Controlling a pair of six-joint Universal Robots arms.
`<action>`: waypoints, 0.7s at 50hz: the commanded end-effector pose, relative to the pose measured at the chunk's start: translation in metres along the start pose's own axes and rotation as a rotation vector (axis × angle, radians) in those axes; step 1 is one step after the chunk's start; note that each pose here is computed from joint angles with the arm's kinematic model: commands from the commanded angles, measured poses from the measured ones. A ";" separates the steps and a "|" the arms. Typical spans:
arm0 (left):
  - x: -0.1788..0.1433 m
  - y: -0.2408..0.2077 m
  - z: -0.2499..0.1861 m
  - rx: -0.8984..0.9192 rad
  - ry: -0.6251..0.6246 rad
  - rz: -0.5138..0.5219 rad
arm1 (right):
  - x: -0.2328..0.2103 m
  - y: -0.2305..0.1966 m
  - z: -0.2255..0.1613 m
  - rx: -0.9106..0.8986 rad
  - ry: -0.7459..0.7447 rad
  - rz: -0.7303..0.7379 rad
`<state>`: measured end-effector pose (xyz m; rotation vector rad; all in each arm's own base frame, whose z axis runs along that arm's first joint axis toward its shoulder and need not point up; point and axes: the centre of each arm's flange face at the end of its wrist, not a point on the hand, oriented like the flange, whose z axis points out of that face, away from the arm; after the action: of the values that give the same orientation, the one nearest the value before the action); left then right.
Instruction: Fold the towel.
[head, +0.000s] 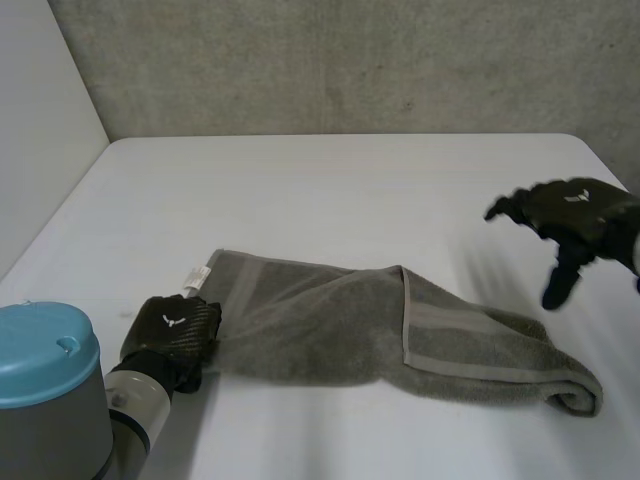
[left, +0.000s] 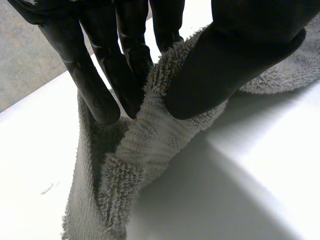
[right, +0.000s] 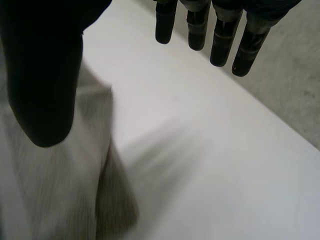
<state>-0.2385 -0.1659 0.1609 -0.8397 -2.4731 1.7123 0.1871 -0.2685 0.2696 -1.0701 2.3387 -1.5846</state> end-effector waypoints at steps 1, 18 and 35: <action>-0.001 -0.003 0.001 0.009 -0.007 -0.002 | -0.042 -0.015 0.048 0.100 -0.096 0.130; -0.007 -0.029 -0.008 0.114 -0.022 -0.021 | -0.072 0.031 0.130 -0.010 -0.023 0.407; -0.009 -0.030 -0.005 0.118 -0.032 -0.025 | -0.091 0.056 0.142 -0.044 0.004 0.395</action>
<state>-0.2418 -0.1713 0.1913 -0.7780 -2.3620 1.8524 0.2918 -0.3117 0.1394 -0.5502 2.4003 -1.4145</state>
